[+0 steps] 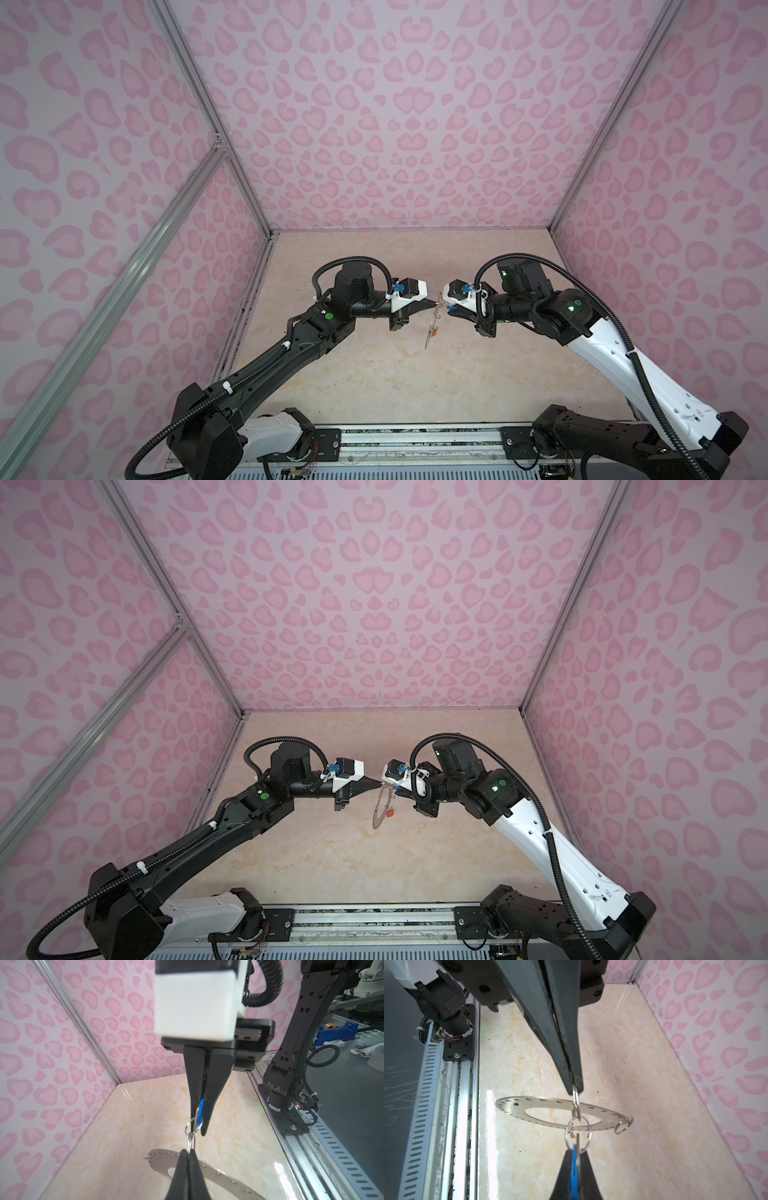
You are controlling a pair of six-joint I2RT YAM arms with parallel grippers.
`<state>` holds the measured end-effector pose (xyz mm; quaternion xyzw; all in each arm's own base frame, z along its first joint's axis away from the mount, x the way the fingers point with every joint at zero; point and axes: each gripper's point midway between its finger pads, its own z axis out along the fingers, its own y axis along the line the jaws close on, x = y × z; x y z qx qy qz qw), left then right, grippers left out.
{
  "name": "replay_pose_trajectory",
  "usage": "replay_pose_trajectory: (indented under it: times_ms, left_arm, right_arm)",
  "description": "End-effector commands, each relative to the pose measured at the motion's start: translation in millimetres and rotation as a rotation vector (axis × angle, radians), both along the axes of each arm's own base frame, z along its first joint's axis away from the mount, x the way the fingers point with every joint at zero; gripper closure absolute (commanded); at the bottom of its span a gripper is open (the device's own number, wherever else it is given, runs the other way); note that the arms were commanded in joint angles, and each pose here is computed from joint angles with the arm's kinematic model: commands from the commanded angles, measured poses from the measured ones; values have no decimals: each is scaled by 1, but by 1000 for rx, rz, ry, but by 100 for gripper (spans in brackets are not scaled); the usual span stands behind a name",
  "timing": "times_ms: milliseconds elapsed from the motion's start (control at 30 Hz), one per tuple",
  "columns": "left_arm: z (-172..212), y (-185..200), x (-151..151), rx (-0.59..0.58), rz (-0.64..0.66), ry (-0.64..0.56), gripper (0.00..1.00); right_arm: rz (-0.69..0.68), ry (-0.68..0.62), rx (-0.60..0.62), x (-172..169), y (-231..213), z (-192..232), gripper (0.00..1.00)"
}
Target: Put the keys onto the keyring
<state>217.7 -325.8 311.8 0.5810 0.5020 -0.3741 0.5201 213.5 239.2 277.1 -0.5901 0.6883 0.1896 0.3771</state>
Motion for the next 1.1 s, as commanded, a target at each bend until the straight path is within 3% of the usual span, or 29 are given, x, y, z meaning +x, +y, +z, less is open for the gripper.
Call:
replay_pose_trajectory:
  times_ms: [0, 467, 900, 1067]
  left_arm:
    - [18, 1, 0, -58, -1, -38, 97]
    - [38, -2, 4, -128, 5, -21, 97]
    - [31, 0, 15, -120, 87, -20, 97]
    - [24, 6, 26, -92, 178, -41, 97]
  right_arm:
    - [-5, 28, -72, -5, -6, -17, 100]
    - [-4, 22, -157, -6, 14, -36, 100]
    - [-49, -36, -86, 6, 26, -15, 100]
    - [-78, -33, -77, 8, 22, -11, 100]
